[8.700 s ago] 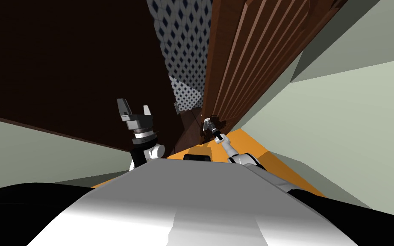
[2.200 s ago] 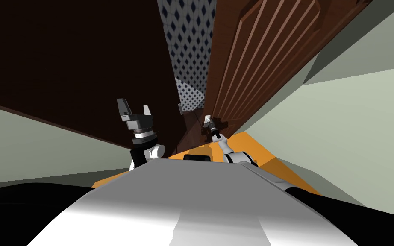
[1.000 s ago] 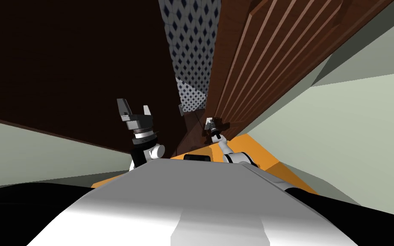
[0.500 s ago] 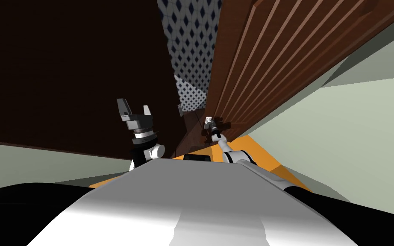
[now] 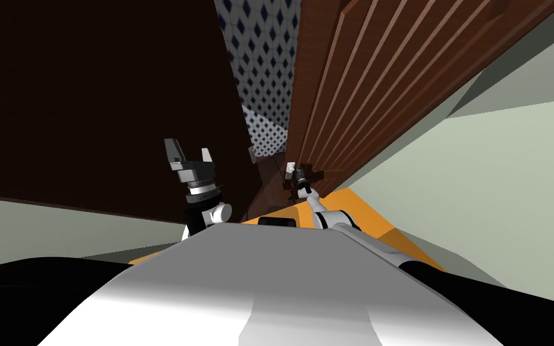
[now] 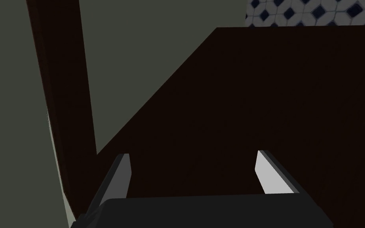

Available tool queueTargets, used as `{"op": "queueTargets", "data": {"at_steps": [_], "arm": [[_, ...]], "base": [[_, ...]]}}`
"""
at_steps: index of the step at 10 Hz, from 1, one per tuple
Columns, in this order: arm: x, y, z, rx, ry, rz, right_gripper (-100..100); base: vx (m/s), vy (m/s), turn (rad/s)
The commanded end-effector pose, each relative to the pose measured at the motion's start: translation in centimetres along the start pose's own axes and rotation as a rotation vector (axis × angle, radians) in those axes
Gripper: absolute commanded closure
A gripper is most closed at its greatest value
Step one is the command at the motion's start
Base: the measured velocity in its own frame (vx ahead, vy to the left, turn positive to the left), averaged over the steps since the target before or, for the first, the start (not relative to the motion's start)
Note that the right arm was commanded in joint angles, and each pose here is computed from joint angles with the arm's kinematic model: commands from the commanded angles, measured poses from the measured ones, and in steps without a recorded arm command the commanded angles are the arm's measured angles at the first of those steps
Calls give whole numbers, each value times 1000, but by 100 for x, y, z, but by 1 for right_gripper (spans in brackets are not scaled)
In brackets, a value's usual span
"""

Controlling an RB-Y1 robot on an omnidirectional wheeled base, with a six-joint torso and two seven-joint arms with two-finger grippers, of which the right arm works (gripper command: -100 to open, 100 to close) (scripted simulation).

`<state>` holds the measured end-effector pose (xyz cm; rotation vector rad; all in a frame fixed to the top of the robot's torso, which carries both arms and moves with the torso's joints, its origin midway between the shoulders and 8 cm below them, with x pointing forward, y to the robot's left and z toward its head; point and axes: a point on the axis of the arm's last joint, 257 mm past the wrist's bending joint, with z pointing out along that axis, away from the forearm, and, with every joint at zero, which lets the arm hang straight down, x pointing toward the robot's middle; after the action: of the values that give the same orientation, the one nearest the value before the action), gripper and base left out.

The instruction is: Push the door open

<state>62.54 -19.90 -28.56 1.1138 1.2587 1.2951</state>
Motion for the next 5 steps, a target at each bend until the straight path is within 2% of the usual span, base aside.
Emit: {"op": "queueTargets", "data": {"at_steps": [1,5], "arm": [[47,-27,4,11,6,4,-100],[221,-99,23,42,25,17,-100]], "base": [[-235,19,-9],[-241,55,-13]]}}
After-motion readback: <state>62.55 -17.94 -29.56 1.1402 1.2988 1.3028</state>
